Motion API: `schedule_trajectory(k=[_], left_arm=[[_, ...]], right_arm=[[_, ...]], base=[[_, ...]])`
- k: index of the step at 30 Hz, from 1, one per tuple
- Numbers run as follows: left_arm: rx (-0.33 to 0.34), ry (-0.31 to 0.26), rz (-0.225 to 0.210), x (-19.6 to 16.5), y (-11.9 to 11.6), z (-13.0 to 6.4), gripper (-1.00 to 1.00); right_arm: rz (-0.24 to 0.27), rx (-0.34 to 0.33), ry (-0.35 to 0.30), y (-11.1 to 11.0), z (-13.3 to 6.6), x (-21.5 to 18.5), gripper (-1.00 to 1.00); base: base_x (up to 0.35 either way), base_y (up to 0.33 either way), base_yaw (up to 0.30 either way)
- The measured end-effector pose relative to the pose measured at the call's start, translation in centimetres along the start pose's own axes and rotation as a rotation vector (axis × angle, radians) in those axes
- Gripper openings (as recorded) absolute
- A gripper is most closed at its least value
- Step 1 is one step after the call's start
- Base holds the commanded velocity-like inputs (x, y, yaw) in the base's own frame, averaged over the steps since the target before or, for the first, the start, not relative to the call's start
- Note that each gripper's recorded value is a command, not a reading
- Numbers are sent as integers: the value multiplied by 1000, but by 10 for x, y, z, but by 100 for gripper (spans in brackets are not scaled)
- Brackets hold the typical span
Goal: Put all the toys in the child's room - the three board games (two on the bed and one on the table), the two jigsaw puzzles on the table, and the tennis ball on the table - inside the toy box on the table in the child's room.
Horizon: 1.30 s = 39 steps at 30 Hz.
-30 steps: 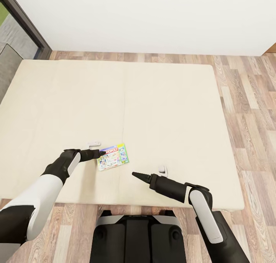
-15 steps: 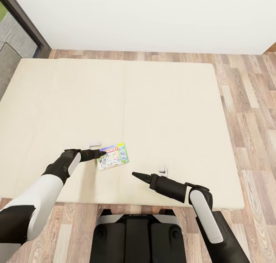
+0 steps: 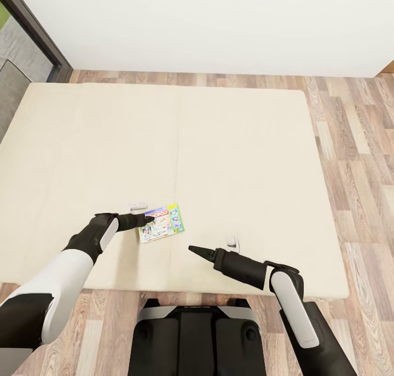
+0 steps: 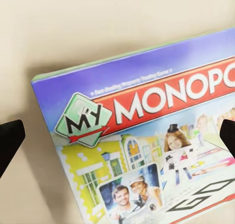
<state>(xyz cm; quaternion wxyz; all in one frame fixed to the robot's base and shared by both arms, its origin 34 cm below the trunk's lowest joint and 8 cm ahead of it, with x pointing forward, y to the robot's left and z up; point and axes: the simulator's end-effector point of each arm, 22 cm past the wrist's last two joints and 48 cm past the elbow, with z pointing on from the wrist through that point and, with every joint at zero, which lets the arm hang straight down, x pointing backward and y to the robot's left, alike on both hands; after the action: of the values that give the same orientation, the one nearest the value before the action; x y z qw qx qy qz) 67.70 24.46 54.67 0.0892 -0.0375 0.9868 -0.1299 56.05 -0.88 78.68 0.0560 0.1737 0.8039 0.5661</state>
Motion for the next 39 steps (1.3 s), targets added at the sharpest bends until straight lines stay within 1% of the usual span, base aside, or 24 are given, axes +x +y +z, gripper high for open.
schedule_trajectory(k=[10,24,39], left_arm=[[1,1,0,1,0,1,100],[-1,17,-4,10,2,8,100],[-1,19,-5,11,3,9,100]], right_arm=[[2,0,1,-1,0,0,100],[16,3,6,-8,1,3,100],[18,3,7,-9,1,3,100]], base=[[0,0,0],[0,0,0],[0,0,0]])
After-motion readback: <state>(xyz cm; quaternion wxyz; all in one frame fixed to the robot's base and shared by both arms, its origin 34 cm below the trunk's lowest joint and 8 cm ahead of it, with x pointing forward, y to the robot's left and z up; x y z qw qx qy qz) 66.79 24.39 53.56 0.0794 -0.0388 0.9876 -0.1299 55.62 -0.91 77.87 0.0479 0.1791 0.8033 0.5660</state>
